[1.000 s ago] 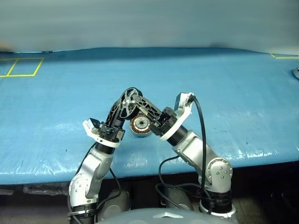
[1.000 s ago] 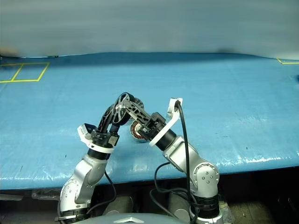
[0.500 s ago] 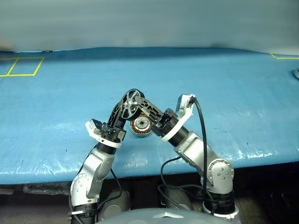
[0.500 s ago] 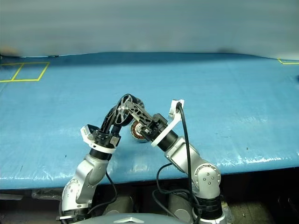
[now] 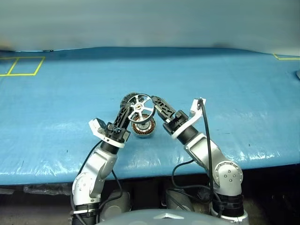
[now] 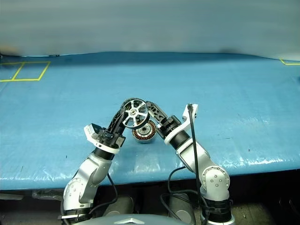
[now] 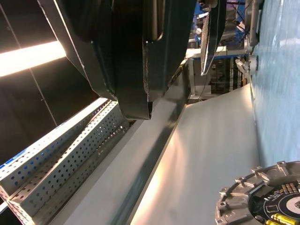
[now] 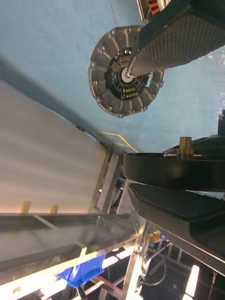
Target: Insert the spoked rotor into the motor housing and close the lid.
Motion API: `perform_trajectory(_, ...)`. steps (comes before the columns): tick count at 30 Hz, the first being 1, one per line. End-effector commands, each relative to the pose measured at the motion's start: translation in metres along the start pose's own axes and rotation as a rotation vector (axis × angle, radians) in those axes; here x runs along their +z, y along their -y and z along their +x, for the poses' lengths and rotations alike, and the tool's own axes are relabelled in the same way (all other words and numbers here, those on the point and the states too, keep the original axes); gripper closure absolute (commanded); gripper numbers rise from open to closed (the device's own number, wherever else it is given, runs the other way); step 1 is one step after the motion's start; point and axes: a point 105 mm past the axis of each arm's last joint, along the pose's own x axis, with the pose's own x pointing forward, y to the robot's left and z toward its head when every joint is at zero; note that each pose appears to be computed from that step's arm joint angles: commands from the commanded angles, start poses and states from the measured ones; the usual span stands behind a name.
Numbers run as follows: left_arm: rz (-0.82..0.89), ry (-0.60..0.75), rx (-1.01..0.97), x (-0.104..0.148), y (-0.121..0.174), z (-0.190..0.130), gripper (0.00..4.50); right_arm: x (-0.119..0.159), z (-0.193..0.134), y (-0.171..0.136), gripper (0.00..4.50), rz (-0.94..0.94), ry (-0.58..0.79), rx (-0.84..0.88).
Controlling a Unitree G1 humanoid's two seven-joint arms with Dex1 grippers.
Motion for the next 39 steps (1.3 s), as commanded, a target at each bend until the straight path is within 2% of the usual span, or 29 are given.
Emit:
perform_trajectory(1,0.1,-0.041,-0.064,-0.005,0.016,0.008,4.08,0.008,-0.002,0.003,0.69,-0.101,0.035,-0.039)
perform_trajectory(4,0.217,-0.079,-0.047,-0.006,0.016,0.007,4.08,0.006,-0.002,0.003,0.69,-0.123,0.029,-0.033)
perform_trajectory(10,0.341,0.056,-0.008,0.028,0.02,-0.01,4.08,0.004,-0.001,0.002,0.69,-0.207,0.015,-0.024)
perform_trajectory(15,0.381,0.133,0.053,0.045,0.018,-0.027,4.08,0.009,-0.006,0.001,0.69,-0.269,0.021,0.011)
perform_trajectory(18,0.383,0.191,0.083,0.054,0.017,-0.037,4.08,0.011,-0.015,0.005,0.69,-0.543,-0.017,0.017)
perform_trajectory(21,0.379,0.214,0.096,0.057,0.016,-0.04,4.08,0.009,-0.02,0.01,0.69,-0.643,-0.034,0.015)
perform_trajectory(25,0.38,0.247,0.187,0.063,0.002,-0.044,4.08,-0.004,-0.04,0.038,0.69,-1.1,-0.175,-0.006)
perform_trajectory(32,0.419,0.268,0.315,0.072,-0.018,-0.044,4.08,-0.015,-0.055,0.066,0.69,-1.136,-0.21,-0.049)
perform_trajectory(39,0.437,0.289,0.384,0.083,-0.032,-0.047,4.08,-0.019,-0.054,0.073,0.69,-1.15,-0.218,-0.073)
